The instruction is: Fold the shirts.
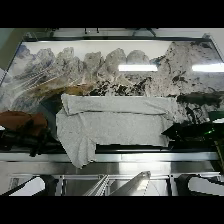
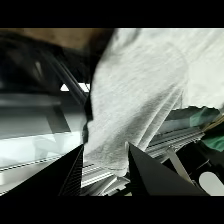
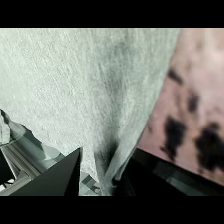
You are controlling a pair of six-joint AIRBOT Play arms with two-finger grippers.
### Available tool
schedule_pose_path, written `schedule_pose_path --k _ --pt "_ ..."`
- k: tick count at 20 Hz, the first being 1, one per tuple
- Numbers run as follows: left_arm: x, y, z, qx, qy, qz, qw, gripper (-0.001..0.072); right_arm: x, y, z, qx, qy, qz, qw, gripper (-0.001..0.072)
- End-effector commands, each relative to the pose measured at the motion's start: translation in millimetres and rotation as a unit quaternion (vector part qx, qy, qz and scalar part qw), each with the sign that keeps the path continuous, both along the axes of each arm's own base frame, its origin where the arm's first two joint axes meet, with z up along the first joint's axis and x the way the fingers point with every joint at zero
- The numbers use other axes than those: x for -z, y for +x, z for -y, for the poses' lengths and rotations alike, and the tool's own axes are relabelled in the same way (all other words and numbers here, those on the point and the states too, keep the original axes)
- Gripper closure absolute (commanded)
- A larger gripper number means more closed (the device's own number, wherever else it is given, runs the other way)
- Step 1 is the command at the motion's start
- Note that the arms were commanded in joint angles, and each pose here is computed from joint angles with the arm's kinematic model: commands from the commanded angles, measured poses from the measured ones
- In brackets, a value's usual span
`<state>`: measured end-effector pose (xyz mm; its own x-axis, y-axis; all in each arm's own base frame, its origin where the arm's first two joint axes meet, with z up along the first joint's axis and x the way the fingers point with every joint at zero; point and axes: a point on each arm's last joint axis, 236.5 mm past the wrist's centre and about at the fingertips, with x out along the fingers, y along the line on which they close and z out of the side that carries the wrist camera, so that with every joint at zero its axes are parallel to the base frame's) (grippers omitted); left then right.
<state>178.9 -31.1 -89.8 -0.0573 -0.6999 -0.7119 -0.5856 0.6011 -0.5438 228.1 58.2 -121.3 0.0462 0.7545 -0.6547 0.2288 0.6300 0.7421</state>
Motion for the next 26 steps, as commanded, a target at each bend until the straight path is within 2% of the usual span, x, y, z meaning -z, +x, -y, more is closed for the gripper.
schedule_pose_path --k 1,4,8,14,15,16,17,21,23,26 --pt "20 -13 4 -0.018 0.019 -0.01 1.0 0.0413 7 6 4 0.007 -0.017 0.008 1.0 0.0395" --pt "35 -11 3 -0.032 0.038 0.005 0.999 0.0413 7 7 3 0.01 -0.015 0.008 1.0 0.0396" --pt "36 9 27 -0.027 0.021 0.061 0.998 0.0413 6 7 3 0.017 -0.013 -0.002 1.0 0.0396" --pt "46 14 56 0.054 0.048 0.096 0.993 0.0417 -2 -1 -5 0.007 0.011 -0.015 1.0 0.0397" --pt "45 13 58 0.06 0.046 0.096 0.993 0.0499 -5 -3 -7 0.01 0.018 -0.025 0.999 0.043" --pt "42 12 59 0.066 0.04 0.094 0.993 0.0671 -10 -7 -11 0.005 0.031 -0.033 0.999 0.0601" --pt "36 11 60 0.07 0.029 0.091 0.993 0.0688 -16 -10 -13 0.003 0.044 -0.044 0.998 0.0692" --pt "-8 18 51 0.07 -0.023 0.095 0.993 0.0688 -62 -15 -19 -0.011 0.113 -0.096 0.989 0.0693" --pt "-28 33 32 0.043 -0.007 0.13 0.991 0.0688 -85 -12 -12 -0.013 0.128 -0.097 0.987 0.0692" --pt "-42 46 4 -0.016 0.023 0.16 0.987 0.0687 -91 -2 3 0.011 0.12 -0.081 0.989 0.0693"
